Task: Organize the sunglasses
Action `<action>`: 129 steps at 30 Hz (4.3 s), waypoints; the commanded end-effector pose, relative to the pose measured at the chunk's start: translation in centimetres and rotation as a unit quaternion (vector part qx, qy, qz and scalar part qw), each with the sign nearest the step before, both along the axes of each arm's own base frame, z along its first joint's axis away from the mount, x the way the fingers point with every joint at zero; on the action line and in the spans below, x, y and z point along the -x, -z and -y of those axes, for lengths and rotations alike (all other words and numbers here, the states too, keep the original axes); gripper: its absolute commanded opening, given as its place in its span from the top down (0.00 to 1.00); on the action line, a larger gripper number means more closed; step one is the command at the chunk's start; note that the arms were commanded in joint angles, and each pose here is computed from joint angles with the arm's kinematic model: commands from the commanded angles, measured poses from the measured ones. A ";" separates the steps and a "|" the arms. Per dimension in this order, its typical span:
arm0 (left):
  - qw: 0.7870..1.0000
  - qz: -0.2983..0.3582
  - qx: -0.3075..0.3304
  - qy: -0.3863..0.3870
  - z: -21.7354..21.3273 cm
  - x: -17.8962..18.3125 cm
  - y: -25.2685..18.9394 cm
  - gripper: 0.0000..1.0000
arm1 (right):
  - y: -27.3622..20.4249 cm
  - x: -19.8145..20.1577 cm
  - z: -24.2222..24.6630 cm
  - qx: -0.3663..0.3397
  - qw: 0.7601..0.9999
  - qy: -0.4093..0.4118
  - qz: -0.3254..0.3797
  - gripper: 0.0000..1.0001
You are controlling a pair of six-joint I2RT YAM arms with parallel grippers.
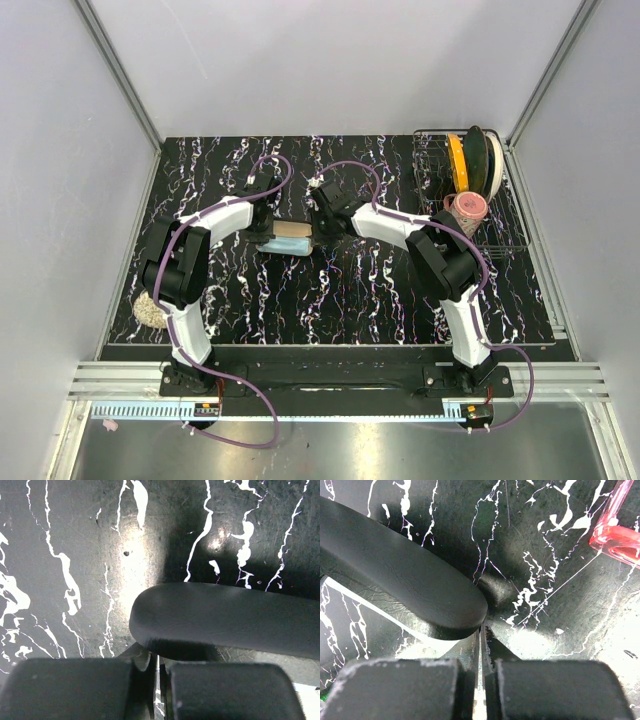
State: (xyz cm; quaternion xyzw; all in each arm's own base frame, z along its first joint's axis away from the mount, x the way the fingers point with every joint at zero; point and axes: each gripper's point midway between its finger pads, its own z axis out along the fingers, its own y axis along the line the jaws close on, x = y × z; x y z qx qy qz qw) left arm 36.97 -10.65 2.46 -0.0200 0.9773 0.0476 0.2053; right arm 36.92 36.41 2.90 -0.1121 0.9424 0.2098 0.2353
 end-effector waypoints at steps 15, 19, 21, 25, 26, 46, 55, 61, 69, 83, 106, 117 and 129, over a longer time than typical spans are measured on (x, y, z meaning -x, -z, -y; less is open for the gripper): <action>0.998 0.056 -0.005 -0.019 -0.5 -1.1 -2.9 0.77 | 0.0 0.1 1.0 0.033 0.999 -0.001 0.012 1.00; 0.998 0.058 -0.009 -0.025 -0.7 -0.9 -3.4 0.77 | -0.2 0.0 1.0 0.032 0.999 0.001 0.014 1.00; 0.998 0.060 -0.008 -0.025 -0.7 -0.9 -3.8 0.78 | -0.2 0.0 1.0 0.032 0.999 0.001 0.015 1.00; 0.997 0.075 0.023 -0.019 0.1 -0.7 -5.5 0.79 | -0.5 -0.2 1.0 0.031 0.999 0.004 0.018 1.00; 0.996 0.078 0.033 -0.016 0.5 -0.6 -5.8 0.81 | -0.5 -0.2 1.0 0.032 0.999 0.006 0.018 1.00; 0.989 0.069 0.130 -0.010 3.8 0.2 -1.9 1.00 | 0.1 0.3 1.3 0.032 0.999 0.009 0.011 1.00; 0.984 0.134 0.114 -0.026 3.1 -0.9 -2.9 1.00 | 0.0 0.2 1.2 0.030 0.999 0.010 0.013 1.00; 0.984 0.144 0.101 -0.043 2.2 -0.6 -3.0 1.00 | -0.3 0.1 1.3 0.031 0.999 0.011 0.017 1.00; 0.990 0.106 0.068 -0.067 1.2 0.0 -1.7 1.00 | -0.4 -0.1 1.7 0.038 0.999 0.018 0.026 1.00; 0.990 0.096 0.073 -0.071 1.4 0.2 -1.7 0.96 | -1.6 -0.7 1.7 0.033 0.998 0.023 0.047 1.00; 0.993 0.060 0.073 -0.071 1.4 1.8 0.3 0.91 | -8.9 -1.4 0.2 -0.028 0.994 0.005 0.103 0.61; 0.993 0.064 0.072 -0.067 1.6 1.7 0.0 0.91 | -7.1 1.1 -3.6 -0.091 0.991 -0.088 0.045 0.90; 0.993 0.066 0.072 -0.064 1.7 1.7 0.0 0.91 | -2.2 2.8 -3.4 -0.052 0.992 -0.113 -0.034 1.00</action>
